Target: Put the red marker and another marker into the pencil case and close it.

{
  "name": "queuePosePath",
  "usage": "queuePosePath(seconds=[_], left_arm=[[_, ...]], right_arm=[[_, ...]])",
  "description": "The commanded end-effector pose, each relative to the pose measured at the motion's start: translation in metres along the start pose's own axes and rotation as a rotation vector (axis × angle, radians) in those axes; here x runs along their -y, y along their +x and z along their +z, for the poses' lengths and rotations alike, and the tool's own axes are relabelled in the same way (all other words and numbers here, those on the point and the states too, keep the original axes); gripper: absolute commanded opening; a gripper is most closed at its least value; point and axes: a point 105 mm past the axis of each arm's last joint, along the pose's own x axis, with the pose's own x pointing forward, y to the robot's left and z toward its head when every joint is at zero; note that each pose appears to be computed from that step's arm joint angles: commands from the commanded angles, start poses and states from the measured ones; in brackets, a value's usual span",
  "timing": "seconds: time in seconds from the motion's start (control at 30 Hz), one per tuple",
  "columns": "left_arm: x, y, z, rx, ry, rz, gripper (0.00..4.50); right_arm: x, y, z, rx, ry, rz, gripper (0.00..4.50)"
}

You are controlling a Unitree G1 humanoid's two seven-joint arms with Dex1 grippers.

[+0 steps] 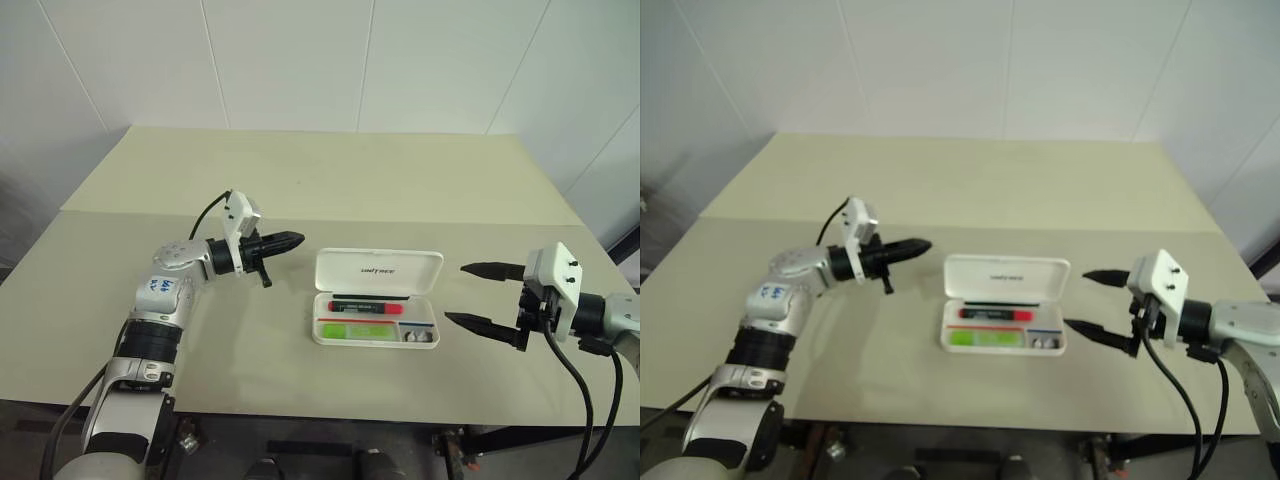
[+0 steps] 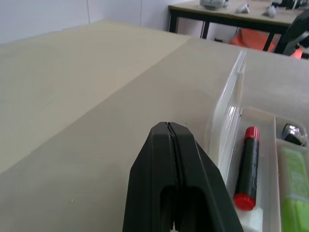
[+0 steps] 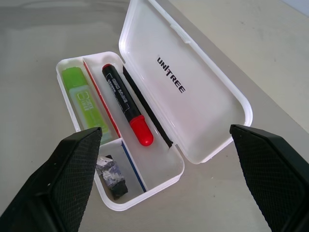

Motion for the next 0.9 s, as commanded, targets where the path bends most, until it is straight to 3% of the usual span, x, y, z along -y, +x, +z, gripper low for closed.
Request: queuePosePath(seconds=[0.03, 0.4, 0.9], left_arm=[[0.001, 0.008, 0.011, 0.026, 0.065, -0.015, 0.02], [0.015, 0.022, 0.012, 0.064, 0.081, -0.099, 0.02], [0.041, 0.009, 0.018, 0.085, 0.142, -0.274, 0.02]], right_arm=[[0.001, -0.005, 0.014, 0.024, -0.061, -0.032, 4.5], [-0.004, -0.006, 0.014, 0.022, -0.055, -0.032, 4.5], [-0.007, -0.013, 0.007, 0.005, 0.011, -0.037, 4.5]])
